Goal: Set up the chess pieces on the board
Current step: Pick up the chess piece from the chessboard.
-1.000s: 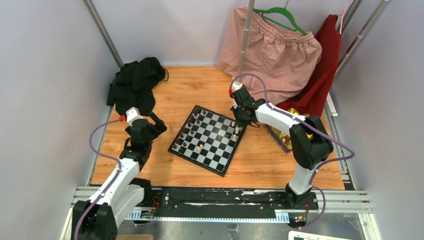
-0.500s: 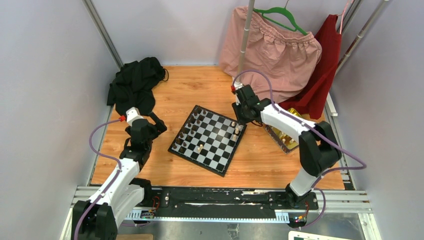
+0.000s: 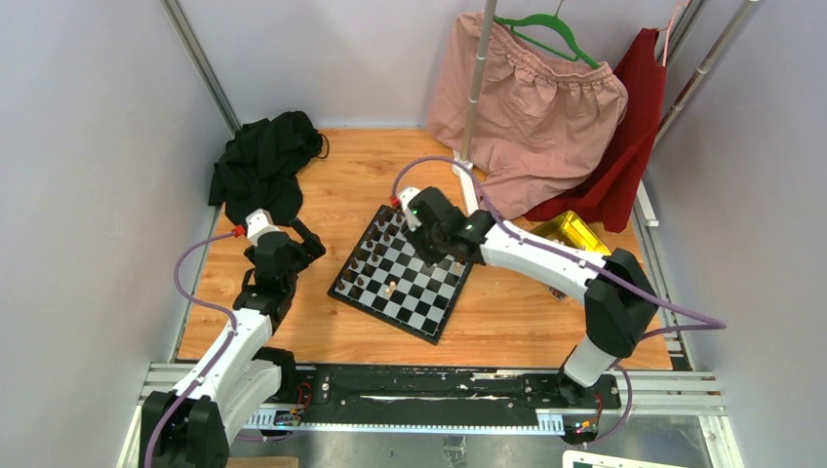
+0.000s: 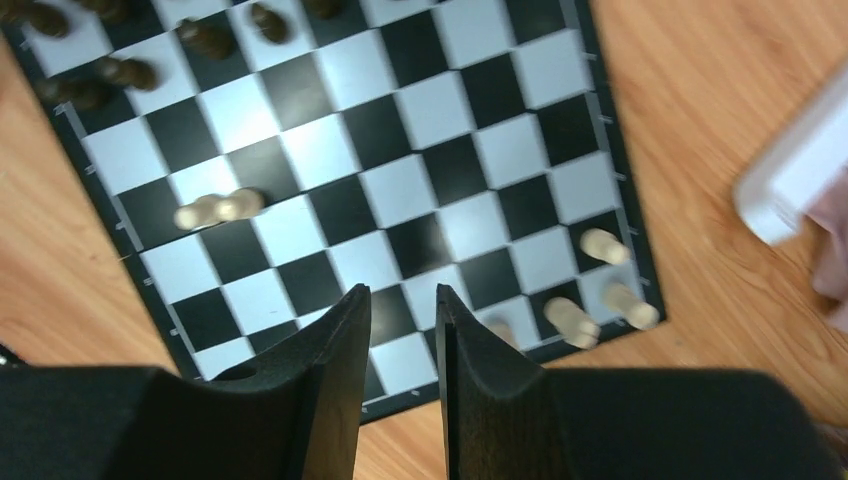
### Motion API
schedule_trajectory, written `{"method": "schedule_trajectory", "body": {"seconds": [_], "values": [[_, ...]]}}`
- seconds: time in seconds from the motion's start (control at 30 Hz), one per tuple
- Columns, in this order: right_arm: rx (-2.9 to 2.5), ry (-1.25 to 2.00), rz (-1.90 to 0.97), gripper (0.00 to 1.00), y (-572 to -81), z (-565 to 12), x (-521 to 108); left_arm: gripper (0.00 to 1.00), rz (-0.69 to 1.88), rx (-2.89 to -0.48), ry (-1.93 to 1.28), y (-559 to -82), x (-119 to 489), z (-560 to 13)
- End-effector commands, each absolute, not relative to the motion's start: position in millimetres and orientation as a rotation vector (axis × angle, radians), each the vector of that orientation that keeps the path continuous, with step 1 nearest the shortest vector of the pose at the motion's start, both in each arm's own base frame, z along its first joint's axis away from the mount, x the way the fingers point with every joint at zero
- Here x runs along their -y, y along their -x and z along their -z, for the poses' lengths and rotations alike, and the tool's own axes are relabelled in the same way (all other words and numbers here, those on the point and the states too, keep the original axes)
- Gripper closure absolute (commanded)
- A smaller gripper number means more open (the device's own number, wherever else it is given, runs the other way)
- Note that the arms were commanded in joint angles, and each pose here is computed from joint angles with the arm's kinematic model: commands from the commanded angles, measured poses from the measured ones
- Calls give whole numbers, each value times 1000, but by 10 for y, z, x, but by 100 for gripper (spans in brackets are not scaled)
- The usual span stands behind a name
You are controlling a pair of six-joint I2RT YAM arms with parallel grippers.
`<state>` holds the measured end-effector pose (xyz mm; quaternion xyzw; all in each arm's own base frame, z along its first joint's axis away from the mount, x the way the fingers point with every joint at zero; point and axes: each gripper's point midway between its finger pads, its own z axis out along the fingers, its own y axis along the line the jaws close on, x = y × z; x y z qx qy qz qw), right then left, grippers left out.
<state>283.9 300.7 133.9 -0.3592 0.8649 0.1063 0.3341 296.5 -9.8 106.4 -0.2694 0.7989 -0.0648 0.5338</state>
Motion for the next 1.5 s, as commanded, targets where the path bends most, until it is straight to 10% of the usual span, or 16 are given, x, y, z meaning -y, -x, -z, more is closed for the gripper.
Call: {"method": "schedule_trajectory", "body": {"seconds": [0.0,1.47], "values": [[-2232,1130,-302,66,-2568,-1208,-3311,0,159,-1875,648,-2981,74,-1122],[-2260,1337,-434,66,-2227,-744,-3964,0,141,-1874,647,-2961,48,-1109]]}}
